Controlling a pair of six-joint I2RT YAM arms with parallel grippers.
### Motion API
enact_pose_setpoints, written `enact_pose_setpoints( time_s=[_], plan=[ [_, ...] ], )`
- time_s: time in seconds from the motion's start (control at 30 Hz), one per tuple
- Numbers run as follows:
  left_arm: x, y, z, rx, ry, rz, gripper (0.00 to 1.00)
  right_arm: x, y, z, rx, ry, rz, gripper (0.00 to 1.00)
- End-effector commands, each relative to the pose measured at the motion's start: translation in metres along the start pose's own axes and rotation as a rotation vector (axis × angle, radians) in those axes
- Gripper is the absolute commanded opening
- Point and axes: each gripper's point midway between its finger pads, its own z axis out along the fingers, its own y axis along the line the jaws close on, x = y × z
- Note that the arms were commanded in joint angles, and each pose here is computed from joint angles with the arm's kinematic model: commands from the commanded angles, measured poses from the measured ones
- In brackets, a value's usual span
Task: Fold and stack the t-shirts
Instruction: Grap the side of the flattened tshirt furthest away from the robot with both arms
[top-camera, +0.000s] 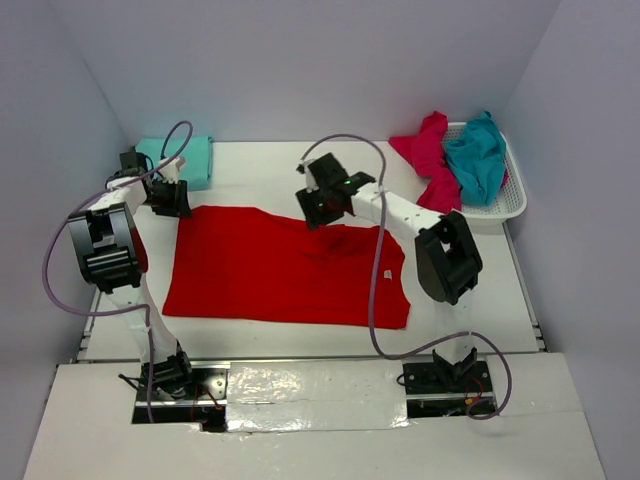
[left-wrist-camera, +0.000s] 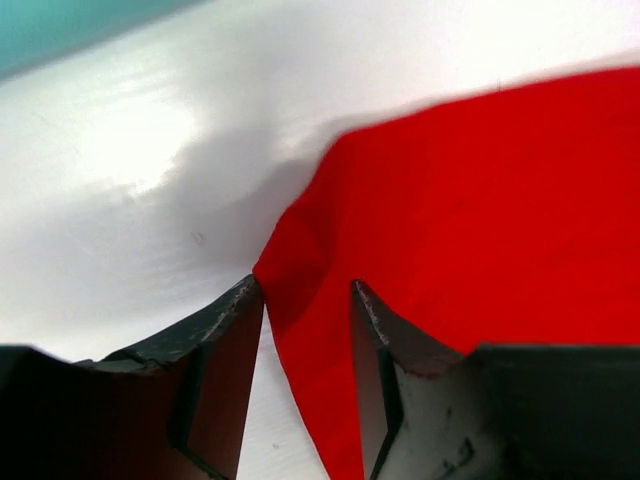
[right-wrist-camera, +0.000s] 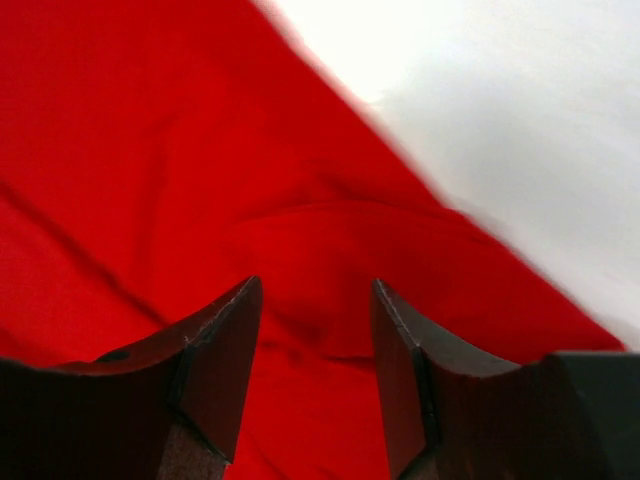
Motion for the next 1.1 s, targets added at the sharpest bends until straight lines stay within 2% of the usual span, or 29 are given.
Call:
enact_pose_setpoints(
  time_s=[0.0, 0.1, 0.2, 0.3, 0.63, 0.83, 1.07],
  plan=[
    [-0.022, -0.002, 0.003, 0.028, -0.042, -0.008, 0.52, 0.005, 0.055, -0.002, -0.024, 0.002, -0.198, 0.54],
    [-0.025, 0.001, 0.005, 0.018, -0.042, -0.026, 0.53, 0.028, 0.073, 0.022, -0.026, 0.085, -0.237, 0.49],
    [-0.025, 0.003, 0.007, 0.008, -0.037, -0.039, 0.53, 0.036, 0.080, 0.034, -0.027, 0.115, -0.233, 0.49],
    [-0.023, 0.002, 0.008, 0.011, -0.030, -0.040, 0.53, 0.036, 0.067, 0.042, 0.054, 0.136, -0.233, 0.49],
    [-0.016, 0.000, 0.007, 0.007, -0.020, -0.025, 0.53, 0.028, 0.059, 0.056, 0.110, 0.132, -0.271, 0.48],
    [-0.021, 0.003, 0.007, -0.005, -0.023, -0.039, 0.53, 0.045, 0.057, 0.067, 0.101, 0.189, -0.286, 0.43],
    [-0.026, 0.006, 0.006, -0.025, -0.021, -0.043, 0.53, 0.052, 0.061, 0.061, 0.084, 0.187, -0.291, 0.39]
  ],
)
